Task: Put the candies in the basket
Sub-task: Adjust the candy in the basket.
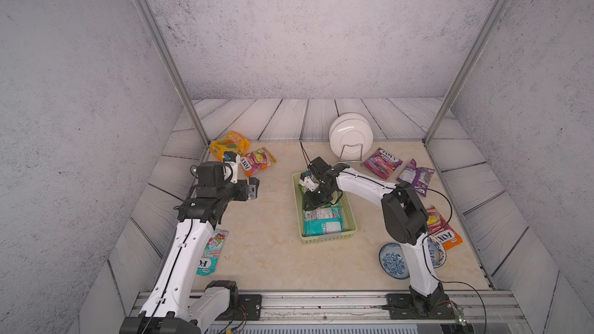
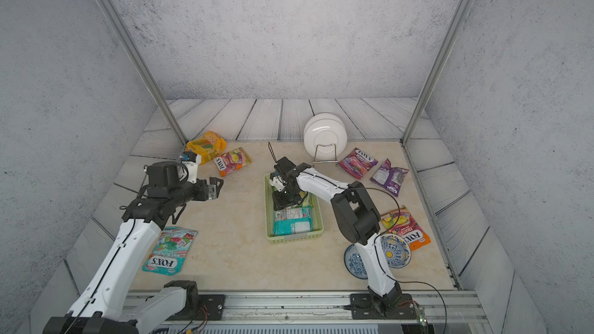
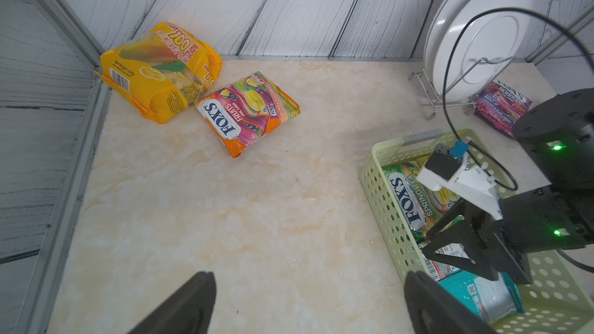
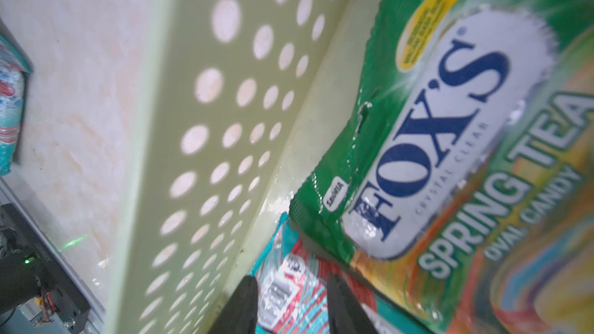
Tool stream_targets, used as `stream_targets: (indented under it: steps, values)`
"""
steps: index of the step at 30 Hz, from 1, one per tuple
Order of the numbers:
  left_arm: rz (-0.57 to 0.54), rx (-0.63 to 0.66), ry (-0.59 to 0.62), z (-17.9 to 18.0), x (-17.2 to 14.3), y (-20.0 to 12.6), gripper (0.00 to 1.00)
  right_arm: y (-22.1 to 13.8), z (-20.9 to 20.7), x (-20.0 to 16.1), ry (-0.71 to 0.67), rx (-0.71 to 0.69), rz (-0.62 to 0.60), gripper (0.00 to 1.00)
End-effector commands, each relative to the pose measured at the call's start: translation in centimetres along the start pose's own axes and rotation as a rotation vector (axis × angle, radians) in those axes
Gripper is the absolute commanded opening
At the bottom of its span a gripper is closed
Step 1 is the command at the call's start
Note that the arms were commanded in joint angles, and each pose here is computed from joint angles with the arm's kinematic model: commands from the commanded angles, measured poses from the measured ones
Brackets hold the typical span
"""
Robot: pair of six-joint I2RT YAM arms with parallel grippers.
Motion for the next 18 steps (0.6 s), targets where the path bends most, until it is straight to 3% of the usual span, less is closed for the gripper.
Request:
stream_targets:
  steps: [1,18]
  values:
    - [-0.022,-0.006,0.001,-0.1,0.8,-0.4,0.98,-3.0,1.3,-1.1,-0.011,0.004,-0.025,0.41]
    - [-0.019,0.018,0.001,0.4,0.6,0.1,0.98,4.3,0.3,-3.5,0.044,0.04,0.085,0.28]
Point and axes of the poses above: each gripper's point midway between its finger pads, its own y axis out along the fingers, its own z axis along the line the jaws close on, x = y × z, the point moved 7 cm from there along -y, back along the fingers, and after that the axes turned 1 degree about -y, right-handed, at the moved point
